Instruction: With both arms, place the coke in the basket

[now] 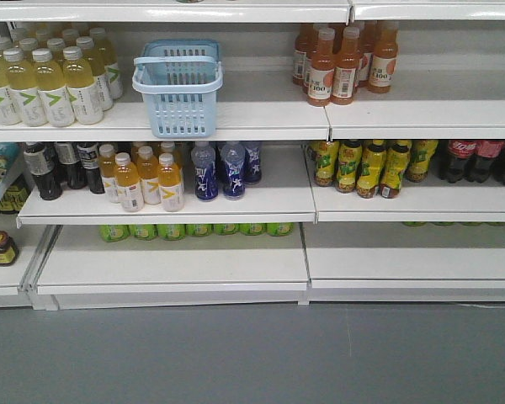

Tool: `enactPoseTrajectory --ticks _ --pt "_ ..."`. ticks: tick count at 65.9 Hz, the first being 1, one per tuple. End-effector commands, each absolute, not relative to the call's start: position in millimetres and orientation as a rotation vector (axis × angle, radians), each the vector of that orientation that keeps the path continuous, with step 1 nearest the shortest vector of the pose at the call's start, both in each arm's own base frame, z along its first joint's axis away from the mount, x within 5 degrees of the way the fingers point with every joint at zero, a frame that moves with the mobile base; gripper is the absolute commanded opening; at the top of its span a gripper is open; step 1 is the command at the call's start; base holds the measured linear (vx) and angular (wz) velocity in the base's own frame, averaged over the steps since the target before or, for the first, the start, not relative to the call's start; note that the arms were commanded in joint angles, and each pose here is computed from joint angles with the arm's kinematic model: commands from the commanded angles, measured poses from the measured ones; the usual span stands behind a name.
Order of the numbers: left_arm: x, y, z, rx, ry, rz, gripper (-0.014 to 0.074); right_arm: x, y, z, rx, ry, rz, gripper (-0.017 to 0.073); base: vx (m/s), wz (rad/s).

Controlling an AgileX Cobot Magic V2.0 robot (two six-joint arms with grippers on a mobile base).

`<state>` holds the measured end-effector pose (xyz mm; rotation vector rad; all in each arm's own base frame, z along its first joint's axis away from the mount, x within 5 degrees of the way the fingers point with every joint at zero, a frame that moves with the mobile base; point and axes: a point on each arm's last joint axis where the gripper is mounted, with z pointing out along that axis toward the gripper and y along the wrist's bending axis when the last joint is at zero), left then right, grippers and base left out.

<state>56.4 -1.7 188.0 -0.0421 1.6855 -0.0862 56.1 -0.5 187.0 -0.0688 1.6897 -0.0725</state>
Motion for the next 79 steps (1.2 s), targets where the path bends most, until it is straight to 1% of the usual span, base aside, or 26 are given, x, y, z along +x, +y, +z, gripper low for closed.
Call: enactPoseTrajectory --ticks 1,79 --pt "54.4 -1.9 203.5 -0.036 1.573 -0.093 -0.0006 56.1 -0.7 192.2 -0.072 1.609 -0.085 -0.0002 0.08 0.00" --pt "54.4 -1.9 203.5 -0.036 1.573 -0.093 -0.0006 56.1 -0.7 192.2 -0.072 1.609 -0.085 -0.0002 0.07 0.00"
